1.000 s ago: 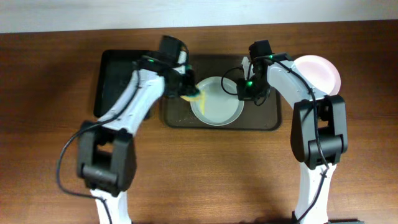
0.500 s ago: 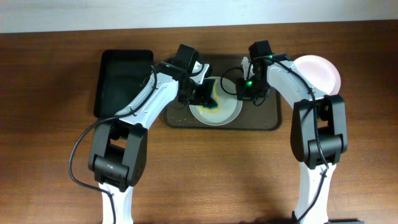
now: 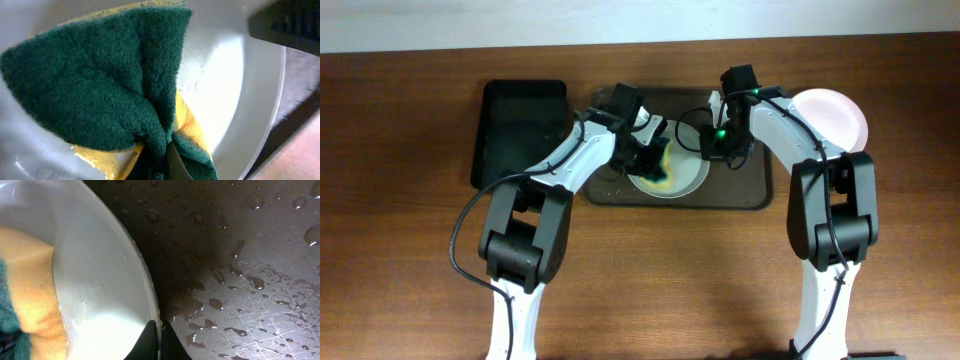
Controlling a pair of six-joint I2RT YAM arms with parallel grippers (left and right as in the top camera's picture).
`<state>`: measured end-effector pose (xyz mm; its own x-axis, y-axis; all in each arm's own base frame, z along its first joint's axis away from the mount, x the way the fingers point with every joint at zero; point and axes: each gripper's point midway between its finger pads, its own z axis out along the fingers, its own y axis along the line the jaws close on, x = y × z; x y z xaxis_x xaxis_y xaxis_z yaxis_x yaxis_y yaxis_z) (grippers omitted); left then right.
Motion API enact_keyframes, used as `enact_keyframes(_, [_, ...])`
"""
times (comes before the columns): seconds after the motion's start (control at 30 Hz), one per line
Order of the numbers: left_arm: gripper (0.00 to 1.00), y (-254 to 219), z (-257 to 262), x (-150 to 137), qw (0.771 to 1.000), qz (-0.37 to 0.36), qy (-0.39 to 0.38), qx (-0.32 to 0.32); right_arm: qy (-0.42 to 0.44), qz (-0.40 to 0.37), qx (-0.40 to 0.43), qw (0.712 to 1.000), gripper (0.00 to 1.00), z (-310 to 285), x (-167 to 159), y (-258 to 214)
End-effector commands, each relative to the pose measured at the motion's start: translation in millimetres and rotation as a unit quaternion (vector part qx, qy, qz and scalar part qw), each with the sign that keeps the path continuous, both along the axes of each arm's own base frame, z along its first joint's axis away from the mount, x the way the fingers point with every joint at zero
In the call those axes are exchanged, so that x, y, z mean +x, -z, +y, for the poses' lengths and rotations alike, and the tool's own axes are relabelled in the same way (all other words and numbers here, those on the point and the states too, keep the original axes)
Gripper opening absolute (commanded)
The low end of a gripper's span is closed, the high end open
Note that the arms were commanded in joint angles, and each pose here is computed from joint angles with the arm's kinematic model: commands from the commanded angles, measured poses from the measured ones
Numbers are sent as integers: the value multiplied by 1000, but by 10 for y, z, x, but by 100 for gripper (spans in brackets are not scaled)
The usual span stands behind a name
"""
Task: Clean dirty plates on tray and stack at the side
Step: 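Hold the white plate with the right gripper and scrub it with the sponge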
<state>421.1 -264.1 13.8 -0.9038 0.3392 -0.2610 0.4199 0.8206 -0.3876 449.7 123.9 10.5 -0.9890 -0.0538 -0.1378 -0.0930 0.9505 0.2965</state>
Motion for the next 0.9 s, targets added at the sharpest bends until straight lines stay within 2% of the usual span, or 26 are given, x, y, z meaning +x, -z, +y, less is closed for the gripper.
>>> enact_keyframes(0.0, [0,307,835,367,962,-94,-65,246,0,9,7,1000,4,43,-24,37])
enact_keyframes(0.1, [0,154,1267,550,915,-149,-103,360,1,8,1,1000,4,24,-20,42])
enact_keyframes(0.17, [0,43,1370,627,898,-170,-116,389,2,7,-6,1000,4,1,-16,49])
enact_keyframes(0.43, [0,-492,1264,926,892,-220,-164,358,0,6,-6,1000,4,1,-18,49])
enact_keyframes(0.5, [0,-599,1126,944,908,-215,-165,319,0,6,-6,1000,4,2,-18,49])
enact_keyframes(0.57, [0,-638,808,888,943,-189,-136,237,0,6,-6,1000,4,2,-17,49])
enact_keyframes(0.63, [0,-649,311,734,980,-142,-84,107,0,6,-6,1000,4,4,-18,49])
enact_keyframes(0.67, [0,-671,113,648,989,-120,-61,53,0,6,-6,1000,4,4,-18,49])
enact_keyframes(0.73, [0,-677,-118,521,996,-79,-48,-14,0,7,-5,1000,4,5,-19,50])
enact_keyframes(0.87, [0,-555,-262,374,995,-8,-85,-48,0,7,-4,1000,4,10,-20,48])
